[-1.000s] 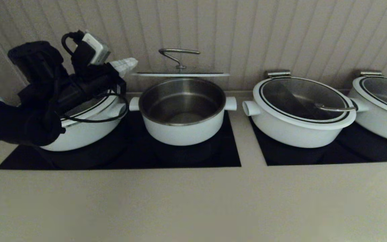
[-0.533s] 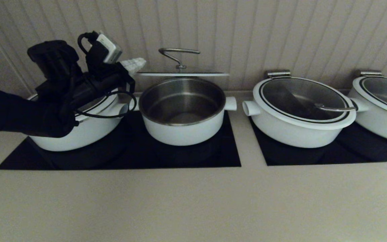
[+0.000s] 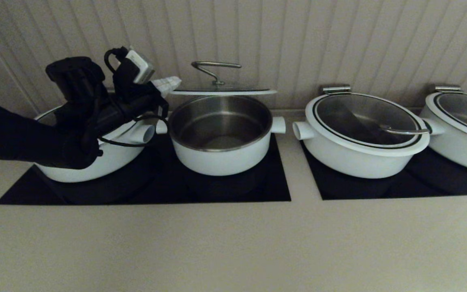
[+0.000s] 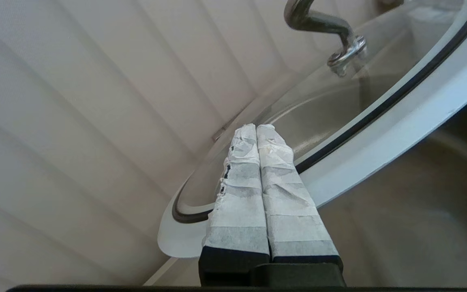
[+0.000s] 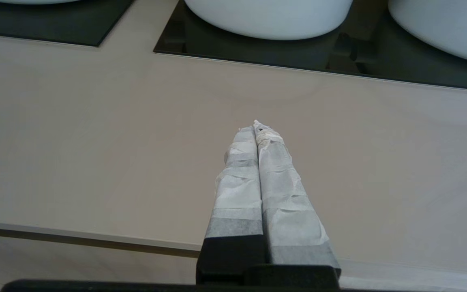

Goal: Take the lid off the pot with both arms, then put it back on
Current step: Close the pot lid

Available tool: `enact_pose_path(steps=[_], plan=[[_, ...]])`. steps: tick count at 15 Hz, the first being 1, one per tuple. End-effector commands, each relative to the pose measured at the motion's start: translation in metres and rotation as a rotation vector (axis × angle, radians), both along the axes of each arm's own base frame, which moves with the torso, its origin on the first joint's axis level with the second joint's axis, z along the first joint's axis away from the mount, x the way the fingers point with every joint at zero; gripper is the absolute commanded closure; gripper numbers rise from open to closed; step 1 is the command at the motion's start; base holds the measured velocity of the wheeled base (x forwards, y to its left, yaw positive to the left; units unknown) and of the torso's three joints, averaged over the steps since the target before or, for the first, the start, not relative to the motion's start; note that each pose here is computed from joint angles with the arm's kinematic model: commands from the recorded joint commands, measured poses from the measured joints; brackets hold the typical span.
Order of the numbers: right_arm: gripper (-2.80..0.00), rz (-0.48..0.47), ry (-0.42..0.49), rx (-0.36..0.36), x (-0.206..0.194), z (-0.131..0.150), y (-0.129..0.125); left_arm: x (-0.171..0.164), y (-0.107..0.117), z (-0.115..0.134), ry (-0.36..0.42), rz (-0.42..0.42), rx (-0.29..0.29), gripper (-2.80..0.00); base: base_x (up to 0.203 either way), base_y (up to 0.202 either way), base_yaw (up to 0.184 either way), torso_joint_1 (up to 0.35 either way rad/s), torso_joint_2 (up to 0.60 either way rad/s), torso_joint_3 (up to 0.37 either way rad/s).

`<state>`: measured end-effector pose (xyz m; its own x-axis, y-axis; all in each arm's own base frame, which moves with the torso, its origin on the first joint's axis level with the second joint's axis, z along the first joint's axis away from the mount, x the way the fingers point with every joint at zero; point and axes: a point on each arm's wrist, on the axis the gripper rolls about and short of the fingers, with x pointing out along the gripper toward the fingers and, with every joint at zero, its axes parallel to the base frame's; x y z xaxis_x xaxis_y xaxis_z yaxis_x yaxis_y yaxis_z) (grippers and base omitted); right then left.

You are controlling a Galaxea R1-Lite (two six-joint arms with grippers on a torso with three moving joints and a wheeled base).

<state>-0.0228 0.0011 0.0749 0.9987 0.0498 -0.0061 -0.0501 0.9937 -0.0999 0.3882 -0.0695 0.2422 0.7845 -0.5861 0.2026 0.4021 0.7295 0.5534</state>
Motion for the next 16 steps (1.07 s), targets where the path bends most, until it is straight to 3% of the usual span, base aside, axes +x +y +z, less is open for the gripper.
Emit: enact_pose_path(steps=[1,16], plan=[[0.0,0.001,0.0,-0.001,0.0,0.0,0.0,0.0,-0.001,-0.007,0.012,-0.004,0.012,0.0,0.0,0.0,0.0,0.0,0.0,0.0],[0.0,0.001,0.0,-0.001,0.0,0.0,0.0,-0.013,0.002,-0.046,0.03,0.002,0.014,0.0,0.0,0.0,0.0,0.0,0.0,0.0]])
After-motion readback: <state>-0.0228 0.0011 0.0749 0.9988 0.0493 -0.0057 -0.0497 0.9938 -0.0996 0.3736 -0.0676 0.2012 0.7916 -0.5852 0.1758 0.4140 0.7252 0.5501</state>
